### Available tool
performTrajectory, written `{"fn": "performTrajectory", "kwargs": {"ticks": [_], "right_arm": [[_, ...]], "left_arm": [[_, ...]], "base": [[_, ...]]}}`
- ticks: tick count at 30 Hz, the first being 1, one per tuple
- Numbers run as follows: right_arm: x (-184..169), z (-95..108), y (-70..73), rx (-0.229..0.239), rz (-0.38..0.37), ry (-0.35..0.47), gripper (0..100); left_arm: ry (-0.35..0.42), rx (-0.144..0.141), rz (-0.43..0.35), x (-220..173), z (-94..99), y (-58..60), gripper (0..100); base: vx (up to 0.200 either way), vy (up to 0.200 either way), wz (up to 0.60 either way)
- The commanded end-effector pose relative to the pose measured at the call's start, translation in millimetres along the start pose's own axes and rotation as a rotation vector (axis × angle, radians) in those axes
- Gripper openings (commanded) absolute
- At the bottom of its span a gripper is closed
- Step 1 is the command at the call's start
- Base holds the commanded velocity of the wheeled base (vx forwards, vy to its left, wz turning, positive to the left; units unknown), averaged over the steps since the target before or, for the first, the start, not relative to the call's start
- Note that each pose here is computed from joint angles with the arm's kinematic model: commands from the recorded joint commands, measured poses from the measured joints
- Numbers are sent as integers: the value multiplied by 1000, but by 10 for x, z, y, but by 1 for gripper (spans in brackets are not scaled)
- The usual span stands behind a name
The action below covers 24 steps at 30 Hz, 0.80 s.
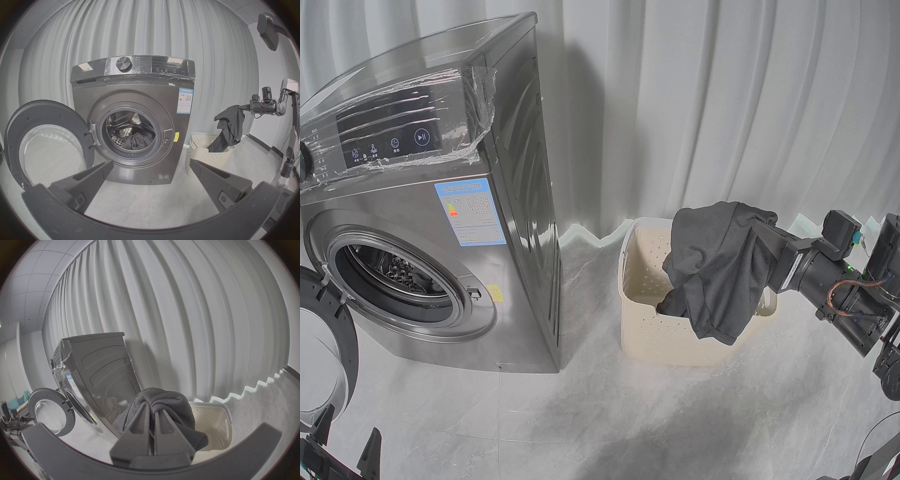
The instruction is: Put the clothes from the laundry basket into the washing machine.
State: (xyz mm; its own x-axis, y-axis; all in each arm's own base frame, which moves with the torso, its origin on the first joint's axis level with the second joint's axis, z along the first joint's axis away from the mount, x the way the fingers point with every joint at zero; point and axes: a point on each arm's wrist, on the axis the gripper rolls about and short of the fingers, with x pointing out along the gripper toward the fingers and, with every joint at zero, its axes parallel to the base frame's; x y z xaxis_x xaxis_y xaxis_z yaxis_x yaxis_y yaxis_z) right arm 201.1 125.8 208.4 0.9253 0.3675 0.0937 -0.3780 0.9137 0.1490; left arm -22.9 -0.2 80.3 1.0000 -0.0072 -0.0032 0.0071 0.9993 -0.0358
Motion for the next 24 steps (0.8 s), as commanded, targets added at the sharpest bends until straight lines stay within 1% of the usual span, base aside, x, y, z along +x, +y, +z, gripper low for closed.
{"fn": "performTrajectory", "kwargs": {"ticks": [1, 5, 16, 17, 23, 24], "right_arm": [[-12, 37, -1, 4, -4, -17, 0], [7, 12, 3, 4, -7, -9, 0], [19, 39, 35, 10, 6, -23, 0], [29, 55, 39, 13, 8, -36, 0], [43, 40, 48, 13, 10, -43, 0], [40, 44, 48, 13, 10, -45, 0]], "left_arm": [[0, -4, 0, 0, -48, 2, 100], [0, -4, 3, 0, -48, 2, 100], [0, -6, 3, 0, -48, 2, 100], [0, -6, 1, 0, -48, 2, 100], [0, -6, 1, 0, -48, 2, 100], [0, -6, 1, 0, -48, 2, 100]], "base": [[0, 0, 0], [0, 0, 0], [0, 200, 0], [0, 200, 0], [0, 200, 0], [0, 0, 0]]}}
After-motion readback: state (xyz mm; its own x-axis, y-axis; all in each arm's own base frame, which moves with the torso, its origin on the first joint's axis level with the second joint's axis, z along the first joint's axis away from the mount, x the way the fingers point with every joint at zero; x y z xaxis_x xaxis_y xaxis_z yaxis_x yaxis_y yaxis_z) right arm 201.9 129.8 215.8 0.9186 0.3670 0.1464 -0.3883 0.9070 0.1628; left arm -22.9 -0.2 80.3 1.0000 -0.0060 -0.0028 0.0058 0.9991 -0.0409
